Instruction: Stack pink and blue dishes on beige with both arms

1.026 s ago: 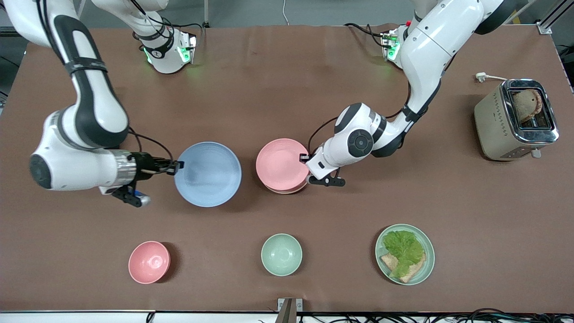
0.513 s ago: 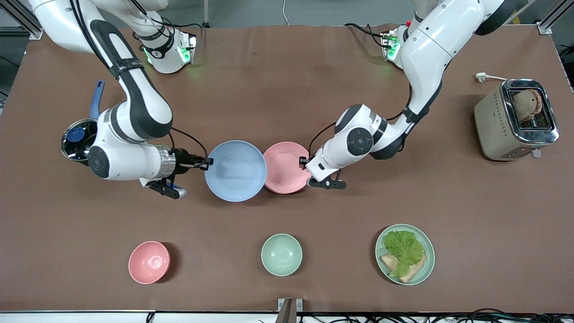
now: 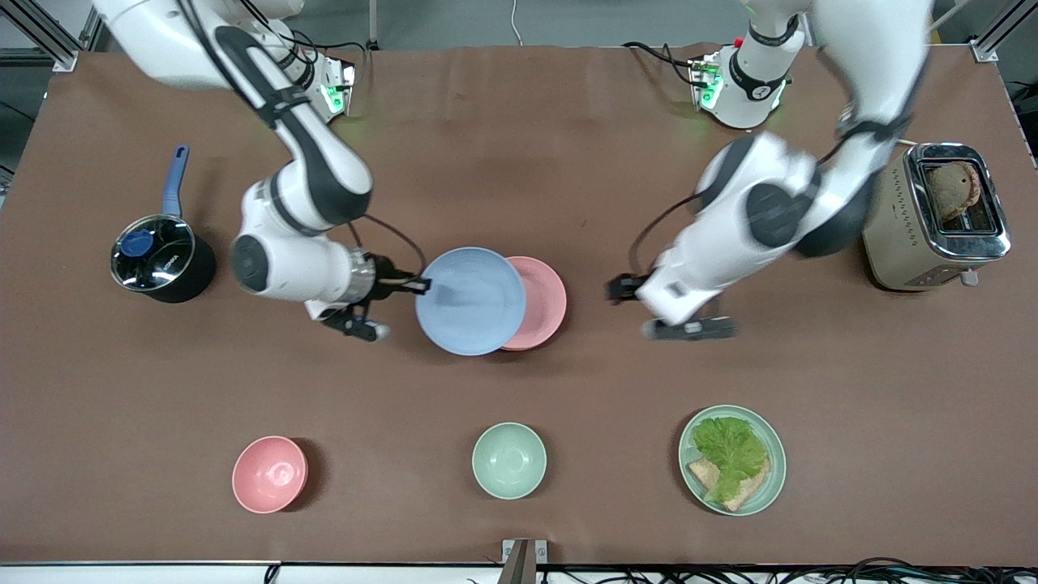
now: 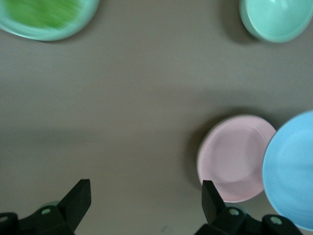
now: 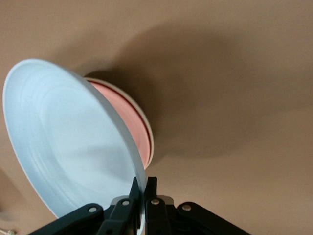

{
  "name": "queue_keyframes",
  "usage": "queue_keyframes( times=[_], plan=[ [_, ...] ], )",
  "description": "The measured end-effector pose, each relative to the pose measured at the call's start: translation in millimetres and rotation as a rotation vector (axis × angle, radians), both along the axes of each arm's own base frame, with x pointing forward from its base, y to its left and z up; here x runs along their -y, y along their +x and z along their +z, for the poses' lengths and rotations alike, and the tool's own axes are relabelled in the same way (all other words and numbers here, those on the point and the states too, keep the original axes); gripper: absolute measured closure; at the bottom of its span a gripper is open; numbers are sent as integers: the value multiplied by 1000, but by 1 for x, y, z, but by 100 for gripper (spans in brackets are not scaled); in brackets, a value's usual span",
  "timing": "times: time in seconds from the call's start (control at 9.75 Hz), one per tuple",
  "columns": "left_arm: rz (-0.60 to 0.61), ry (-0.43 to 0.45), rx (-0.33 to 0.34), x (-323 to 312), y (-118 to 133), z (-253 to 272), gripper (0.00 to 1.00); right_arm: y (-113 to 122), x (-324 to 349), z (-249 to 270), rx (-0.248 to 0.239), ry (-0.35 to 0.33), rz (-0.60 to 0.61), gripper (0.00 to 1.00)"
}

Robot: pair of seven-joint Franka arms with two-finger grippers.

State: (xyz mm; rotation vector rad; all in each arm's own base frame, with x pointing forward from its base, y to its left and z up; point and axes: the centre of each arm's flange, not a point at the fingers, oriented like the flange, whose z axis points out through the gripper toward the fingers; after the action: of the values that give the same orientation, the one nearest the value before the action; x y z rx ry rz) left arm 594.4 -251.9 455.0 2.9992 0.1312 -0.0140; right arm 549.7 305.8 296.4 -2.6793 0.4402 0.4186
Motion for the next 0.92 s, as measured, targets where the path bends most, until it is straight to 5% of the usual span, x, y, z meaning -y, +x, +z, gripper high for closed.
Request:
queue_keyframes(
  times=[0.41,0.72,0.92],
  plan=[
    [-52,94,98,-136,-9,123,0,-31,-48,-53,46,-5,-22,95],
    [-18,117,100,-184,-50,188,0,-34,-46,-67,50,-11,-33,93],
    [-12,116,131,-195,-61,225,0,-37,-46,-71,49,-16,-29,83]
  ],
)
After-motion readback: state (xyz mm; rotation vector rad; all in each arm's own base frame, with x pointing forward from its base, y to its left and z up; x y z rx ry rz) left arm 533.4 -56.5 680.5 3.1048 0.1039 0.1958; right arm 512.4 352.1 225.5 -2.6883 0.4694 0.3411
